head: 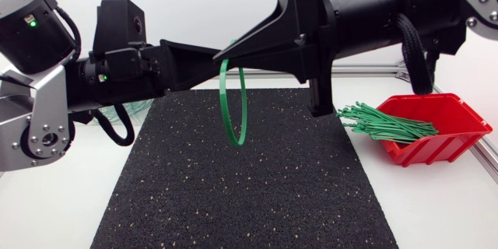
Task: Take a green cable tie from the red box, thread the tail through the head to close it, then place it in the transparent bin on the left.
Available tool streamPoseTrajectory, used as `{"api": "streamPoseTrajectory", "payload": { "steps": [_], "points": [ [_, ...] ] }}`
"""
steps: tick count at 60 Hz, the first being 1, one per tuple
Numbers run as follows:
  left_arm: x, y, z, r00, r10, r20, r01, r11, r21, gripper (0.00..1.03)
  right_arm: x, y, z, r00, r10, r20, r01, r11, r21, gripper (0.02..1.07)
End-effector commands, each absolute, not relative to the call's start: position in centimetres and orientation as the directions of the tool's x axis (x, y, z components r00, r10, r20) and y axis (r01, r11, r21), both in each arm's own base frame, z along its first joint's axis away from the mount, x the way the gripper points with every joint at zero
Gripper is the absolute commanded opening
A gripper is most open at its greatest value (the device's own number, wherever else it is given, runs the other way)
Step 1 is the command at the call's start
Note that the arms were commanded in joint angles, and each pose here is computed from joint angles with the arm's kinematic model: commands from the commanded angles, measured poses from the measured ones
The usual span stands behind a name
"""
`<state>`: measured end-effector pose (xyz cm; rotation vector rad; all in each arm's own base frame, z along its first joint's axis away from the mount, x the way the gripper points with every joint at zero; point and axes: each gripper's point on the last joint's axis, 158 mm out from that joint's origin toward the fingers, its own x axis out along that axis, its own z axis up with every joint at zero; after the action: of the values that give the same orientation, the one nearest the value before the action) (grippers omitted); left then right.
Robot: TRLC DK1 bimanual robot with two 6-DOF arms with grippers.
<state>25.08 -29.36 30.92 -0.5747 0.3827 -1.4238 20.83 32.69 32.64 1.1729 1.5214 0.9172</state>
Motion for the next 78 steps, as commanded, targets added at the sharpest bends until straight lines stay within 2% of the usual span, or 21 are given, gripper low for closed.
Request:
{"api": "streamPoseTrajectory", "payload": {
  "steps": [1,57,78],
  "points": [
    [25.1,-29.6,31.9,0.114,-0.988,0.107,0.814,0.031,-0.580,0.03,20.6,32.7,32.5,-0.070,0.968,-0.242,0.267,0.251,0.930,0.08],
    [24.7,-29.3,32.4,0.117,-0.986,0.117,0.825,0.030,-0.564,0.03,22.6,32.2,32.4,-0.038,0.969,-0.245,0.308,0.245,0.920,0.08],
    [24.5,-29.2,32.5,0.115,-0.986,0.119,0.827,0.029,-0.561,0.03,23.0,32.3,34.4,-0.022,0.974,-0.225,0.267,0.223,0.938,0.08]
  ]
}}
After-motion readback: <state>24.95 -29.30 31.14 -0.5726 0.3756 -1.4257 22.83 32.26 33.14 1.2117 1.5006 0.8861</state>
